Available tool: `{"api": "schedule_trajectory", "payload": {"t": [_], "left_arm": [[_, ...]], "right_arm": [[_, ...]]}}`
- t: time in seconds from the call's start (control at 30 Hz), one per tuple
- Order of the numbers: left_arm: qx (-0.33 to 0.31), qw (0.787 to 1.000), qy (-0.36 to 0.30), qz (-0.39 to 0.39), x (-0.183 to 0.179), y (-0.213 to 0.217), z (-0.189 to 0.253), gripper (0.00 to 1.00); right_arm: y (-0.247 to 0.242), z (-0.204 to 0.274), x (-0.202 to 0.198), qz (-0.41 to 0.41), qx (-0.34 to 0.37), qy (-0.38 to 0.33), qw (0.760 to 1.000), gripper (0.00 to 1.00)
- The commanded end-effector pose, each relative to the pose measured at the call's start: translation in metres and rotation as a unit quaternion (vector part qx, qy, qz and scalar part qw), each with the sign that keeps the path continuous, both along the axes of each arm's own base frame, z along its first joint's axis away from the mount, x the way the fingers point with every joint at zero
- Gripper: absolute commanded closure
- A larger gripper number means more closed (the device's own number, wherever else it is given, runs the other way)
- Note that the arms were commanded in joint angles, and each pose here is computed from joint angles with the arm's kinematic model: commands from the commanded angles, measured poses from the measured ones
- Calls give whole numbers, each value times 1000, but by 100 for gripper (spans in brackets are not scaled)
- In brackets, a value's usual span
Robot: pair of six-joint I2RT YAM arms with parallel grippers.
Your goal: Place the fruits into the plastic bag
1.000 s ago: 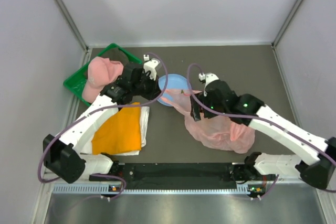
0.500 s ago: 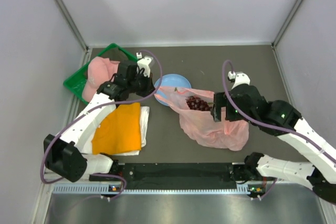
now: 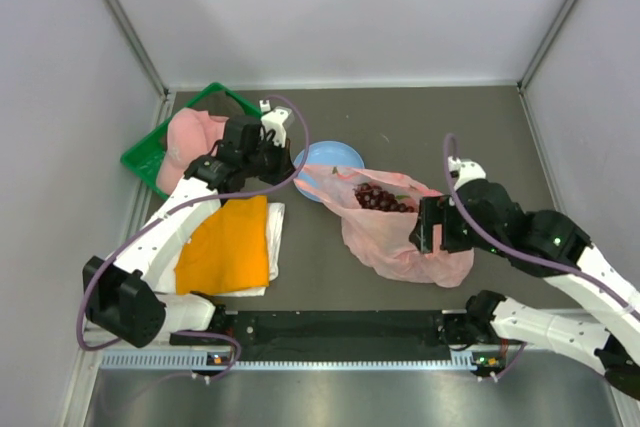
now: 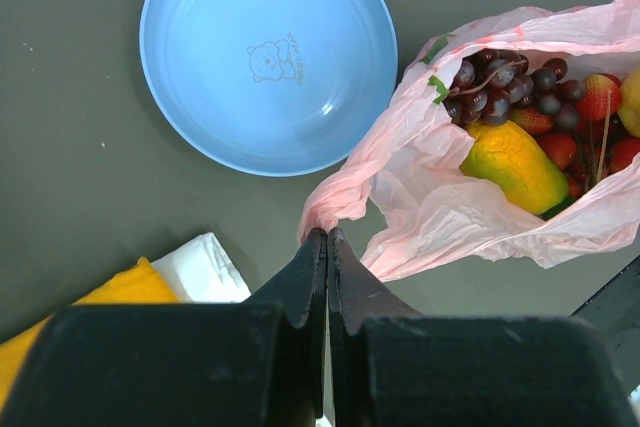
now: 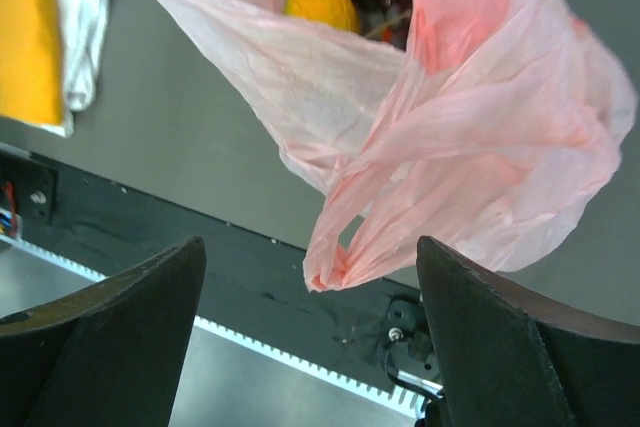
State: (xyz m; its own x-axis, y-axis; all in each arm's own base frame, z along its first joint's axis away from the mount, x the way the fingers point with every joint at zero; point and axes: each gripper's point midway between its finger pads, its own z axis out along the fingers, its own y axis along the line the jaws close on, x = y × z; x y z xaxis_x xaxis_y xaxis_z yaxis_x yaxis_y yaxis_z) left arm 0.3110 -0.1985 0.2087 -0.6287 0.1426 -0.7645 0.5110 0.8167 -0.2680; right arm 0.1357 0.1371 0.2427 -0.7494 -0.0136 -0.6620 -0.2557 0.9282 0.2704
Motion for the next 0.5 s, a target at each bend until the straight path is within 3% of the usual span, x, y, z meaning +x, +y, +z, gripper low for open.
{"api": "schedule_trajectory", "payload": {"t": [0.0,0.2,0.47], "left_arm": [[-14,999,-33,-2,3,-1,20,100],[-19,999,-34,-8,2,-3,21,100],[-18,999,-30,-12,1,-4,16,100]], "right_arm": [[12,-22,2,-2,0,25,1000,15],[27,-24,22,-11,13,-2,1000,20],[23,-14,35,-34,11,-35,999,18]]}}
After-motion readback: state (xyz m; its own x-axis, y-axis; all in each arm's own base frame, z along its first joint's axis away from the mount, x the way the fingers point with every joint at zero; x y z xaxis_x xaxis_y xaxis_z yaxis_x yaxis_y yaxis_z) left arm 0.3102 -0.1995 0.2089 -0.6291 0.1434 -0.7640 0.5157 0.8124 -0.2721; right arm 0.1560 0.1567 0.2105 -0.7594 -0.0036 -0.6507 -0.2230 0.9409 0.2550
